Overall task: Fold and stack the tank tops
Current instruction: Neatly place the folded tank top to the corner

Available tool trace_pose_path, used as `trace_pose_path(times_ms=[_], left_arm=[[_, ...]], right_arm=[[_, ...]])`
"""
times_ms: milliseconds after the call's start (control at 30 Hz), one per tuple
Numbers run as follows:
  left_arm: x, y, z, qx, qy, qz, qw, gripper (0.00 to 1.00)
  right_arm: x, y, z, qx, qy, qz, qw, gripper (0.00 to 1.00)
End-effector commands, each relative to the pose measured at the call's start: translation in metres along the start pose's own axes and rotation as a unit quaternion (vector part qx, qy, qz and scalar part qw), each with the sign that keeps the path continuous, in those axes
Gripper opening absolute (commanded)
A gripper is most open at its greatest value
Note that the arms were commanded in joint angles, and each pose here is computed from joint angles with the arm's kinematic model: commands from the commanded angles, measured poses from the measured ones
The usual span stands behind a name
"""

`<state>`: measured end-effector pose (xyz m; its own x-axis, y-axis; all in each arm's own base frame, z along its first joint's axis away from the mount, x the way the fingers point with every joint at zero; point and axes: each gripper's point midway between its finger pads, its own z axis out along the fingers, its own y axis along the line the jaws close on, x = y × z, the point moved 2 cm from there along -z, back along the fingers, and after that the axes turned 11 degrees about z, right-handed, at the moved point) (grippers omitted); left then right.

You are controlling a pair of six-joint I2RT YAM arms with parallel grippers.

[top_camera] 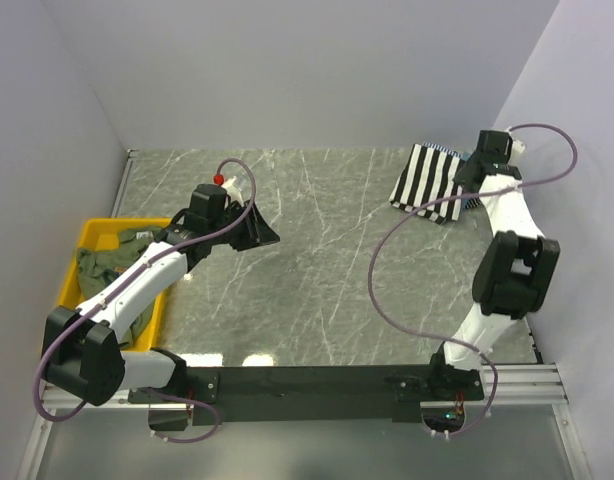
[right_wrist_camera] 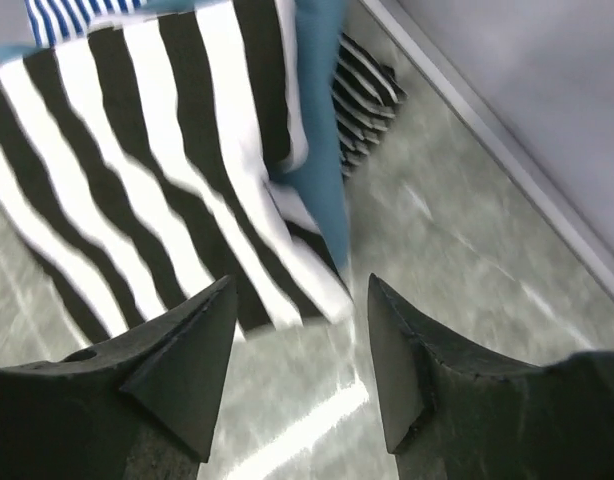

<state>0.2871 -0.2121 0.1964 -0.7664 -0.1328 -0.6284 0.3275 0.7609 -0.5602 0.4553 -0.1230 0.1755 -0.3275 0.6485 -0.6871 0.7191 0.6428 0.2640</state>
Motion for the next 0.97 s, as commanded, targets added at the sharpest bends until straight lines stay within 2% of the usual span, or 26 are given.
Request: trace_pose_path(times_ms=[0,200,233,267,300,333,400,467,533,633,700,933], left_arm=[[-0.015,-0.008,-0.007,0.011,-0.03,0.022,0.999,0.42],[-0.018,-0.004,-0.011,-0.005,-0.045,0.025,0.999,0.43],[-0.018,-0.004,-0.014,-0.007,-0.048,0.027,0.998,0.43],[-0.019,-0.001,-0.015,-0.017,-0.053,0.029,0.998,0.43],[-0.018,0.001,-0.017,-0.022,-0.053,0.031,0.998,0.43],[-0.018,0.001,-0.02,-0.025,-0.058,0.035,0.997,0.43],[-0.018,0.002,-0.024,-0.03,-0.062,0.039,0.997,0.44],[-0.015,0.003,-0.03,-0.033,-0.069,0.041,0.996,0.44],[-0.016,0.005,-0.039,-0.046,-0.085,0.045,0.994,0.45],[-0.013,0.011,-0.047,-0.066,-0.1,0.044,0.992,0.45],[-0.01,0.014,-0.05,-0.071,-0.103,0.042,0.991,0.46],[-0.007,0.018,-0.059,-0.087,-0.109,0.037,0.99,0.46]], right_arm=[[0.001,-0.006,-0.039,-0.033,-0.02,0.041,0.998,0.62],[0.069,0.014,-0.109,-0.152,-0.017,0.011,0.988,0.66],[0.079,0.025,-0.135,-0.191,-0.025,-0.001,0.981,0.66],[0.097,0.017,-0.137,-0.187,-0.015,-0.001,0.982,0.71],[0.107,0.018,-0.146,-0.207,-0.012,-0.004,0.978,0.71],[0.124,0.019,-0.165,-0.244,-0.003,-0.012,0.97,0.81],[0.139,0.02,-0.184,-0.28,0.002,-0.012,0.96,0.82],[0.158,0.016,-0.207,-0.316,0.008,-0.022,0.948,0.88],[0.162,0.011,-0.227,-0.348,0.003,-0.02,0.937,0.89],[0.169,-0.006,-0.237,-0.36,-0.007,-0.022,0.933,0.9],[0.168,-0.017,-0.235,-0.343,-0.018,-0.028,0.939,0.91],[0.163,-0.022,-0.244,-0.35,-0.025,-0.044,0.935,0.93]])
